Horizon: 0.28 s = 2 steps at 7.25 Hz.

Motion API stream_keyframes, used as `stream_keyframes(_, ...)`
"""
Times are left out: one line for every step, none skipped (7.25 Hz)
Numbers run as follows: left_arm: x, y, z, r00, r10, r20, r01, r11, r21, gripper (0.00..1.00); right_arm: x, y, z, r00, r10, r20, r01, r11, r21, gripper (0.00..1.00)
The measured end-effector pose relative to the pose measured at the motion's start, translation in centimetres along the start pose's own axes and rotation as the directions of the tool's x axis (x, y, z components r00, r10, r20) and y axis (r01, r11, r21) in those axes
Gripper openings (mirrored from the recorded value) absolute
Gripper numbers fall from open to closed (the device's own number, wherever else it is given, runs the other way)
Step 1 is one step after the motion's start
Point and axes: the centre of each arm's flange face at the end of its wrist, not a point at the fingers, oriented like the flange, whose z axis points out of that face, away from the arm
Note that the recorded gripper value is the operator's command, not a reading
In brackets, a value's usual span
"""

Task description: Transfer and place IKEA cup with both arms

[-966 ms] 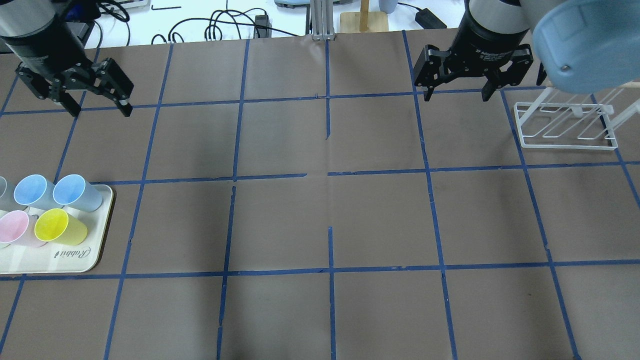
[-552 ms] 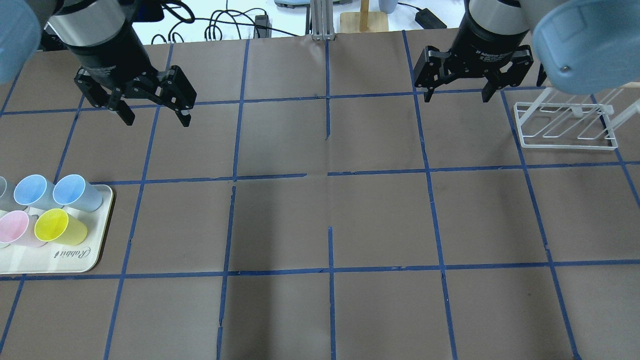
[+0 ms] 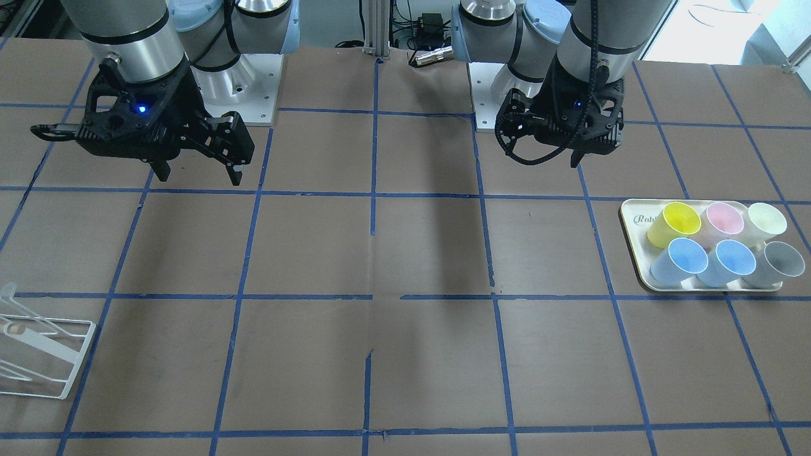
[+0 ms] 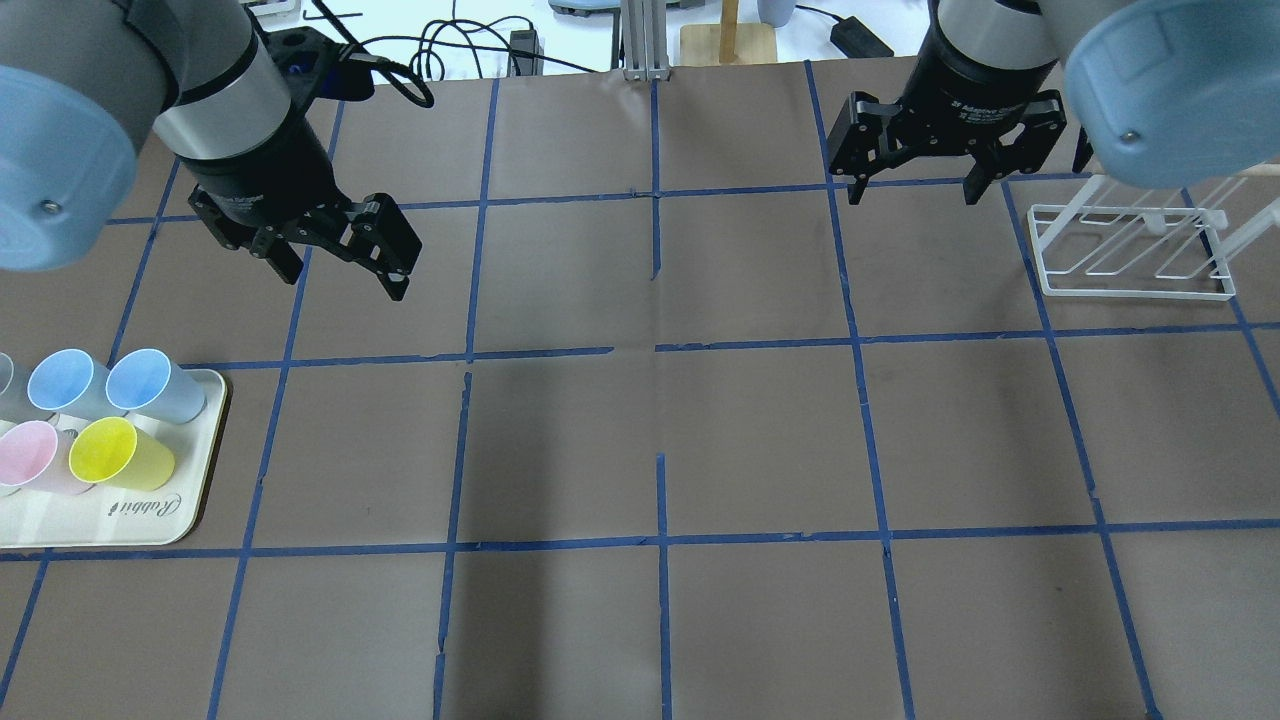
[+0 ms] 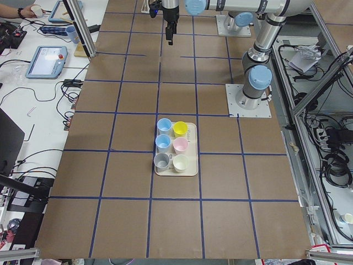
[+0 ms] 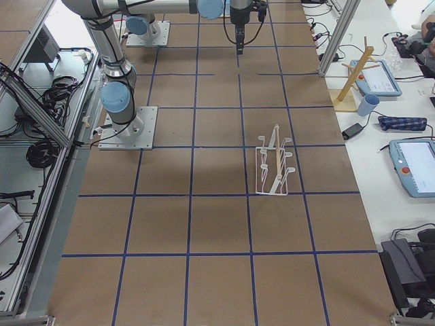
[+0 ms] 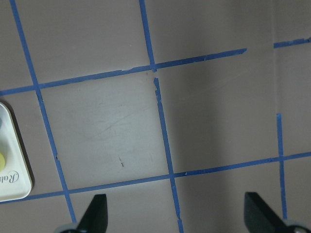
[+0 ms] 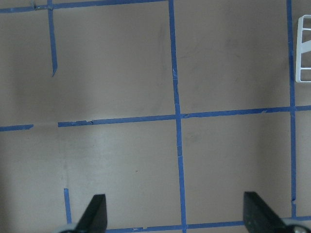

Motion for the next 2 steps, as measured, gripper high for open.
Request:
stream_keyframes(-0.52,0.01,-0.25,1.0,0.007,0.0,-0.007,1.0,0.01,1.0,0.0,0.01,-0.02,1.0,0.0,0.0,0.0,1.0,0.0,1.0)
stream_keyframes(-0.7,0.08,-0.41,1.0,0.003,-0.003,-0.003,1.0,0.014,1.0,0.0,0.02,-0.04,1.0,0.0,0.0,0.0,1.0,0.001,1.0)
